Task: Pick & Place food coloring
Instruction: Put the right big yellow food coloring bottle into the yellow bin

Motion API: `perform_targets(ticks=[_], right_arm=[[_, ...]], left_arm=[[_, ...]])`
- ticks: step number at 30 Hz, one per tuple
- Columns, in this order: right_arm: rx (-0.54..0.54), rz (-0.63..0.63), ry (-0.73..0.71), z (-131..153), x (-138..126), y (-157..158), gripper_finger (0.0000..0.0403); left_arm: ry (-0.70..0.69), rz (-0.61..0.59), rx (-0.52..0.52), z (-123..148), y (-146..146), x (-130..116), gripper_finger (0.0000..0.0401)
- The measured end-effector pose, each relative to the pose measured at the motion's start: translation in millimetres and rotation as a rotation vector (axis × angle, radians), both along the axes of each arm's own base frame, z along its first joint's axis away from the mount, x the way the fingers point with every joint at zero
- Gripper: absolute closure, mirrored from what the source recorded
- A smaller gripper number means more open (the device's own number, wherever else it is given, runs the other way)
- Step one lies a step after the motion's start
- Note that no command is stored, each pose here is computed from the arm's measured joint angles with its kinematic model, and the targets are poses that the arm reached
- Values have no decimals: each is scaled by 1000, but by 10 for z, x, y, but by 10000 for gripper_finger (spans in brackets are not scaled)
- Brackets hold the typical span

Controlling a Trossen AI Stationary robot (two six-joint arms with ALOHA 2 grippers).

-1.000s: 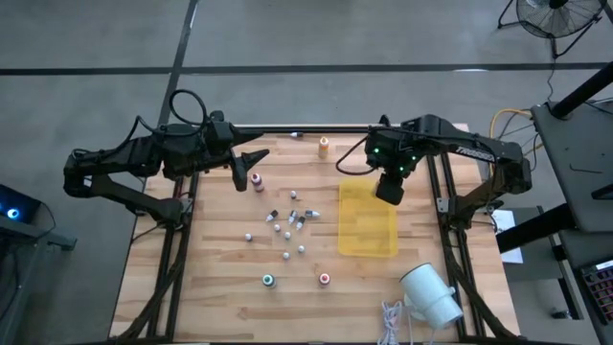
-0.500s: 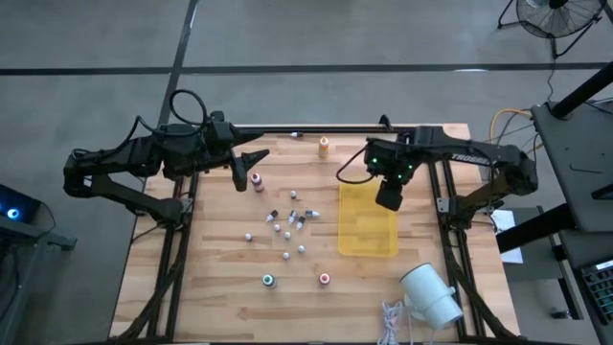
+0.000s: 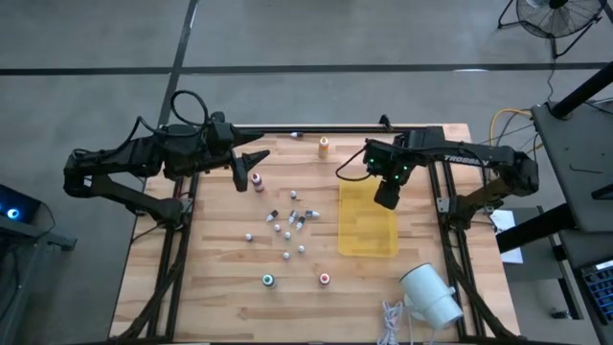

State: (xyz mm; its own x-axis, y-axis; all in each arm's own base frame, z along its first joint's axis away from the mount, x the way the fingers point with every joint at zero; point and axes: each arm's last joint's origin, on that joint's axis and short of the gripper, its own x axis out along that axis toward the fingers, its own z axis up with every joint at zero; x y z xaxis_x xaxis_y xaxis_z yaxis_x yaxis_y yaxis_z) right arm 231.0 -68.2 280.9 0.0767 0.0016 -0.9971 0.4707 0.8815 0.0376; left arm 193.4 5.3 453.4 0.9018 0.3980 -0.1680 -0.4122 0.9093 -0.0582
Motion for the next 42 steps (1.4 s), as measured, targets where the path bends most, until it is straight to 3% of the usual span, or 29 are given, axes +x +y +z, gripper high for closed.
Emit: perform_targets(ticks=[20, 42], right_arm=[[-38, -96, 35, -439, -129, -253, 302], [-87, -100, 40, -553, -138, -264, 302]], left_arm=[[5, 0, 1, -15, 0, 6, 197], [1, 2, -8, -15, 0, 6, 197]])
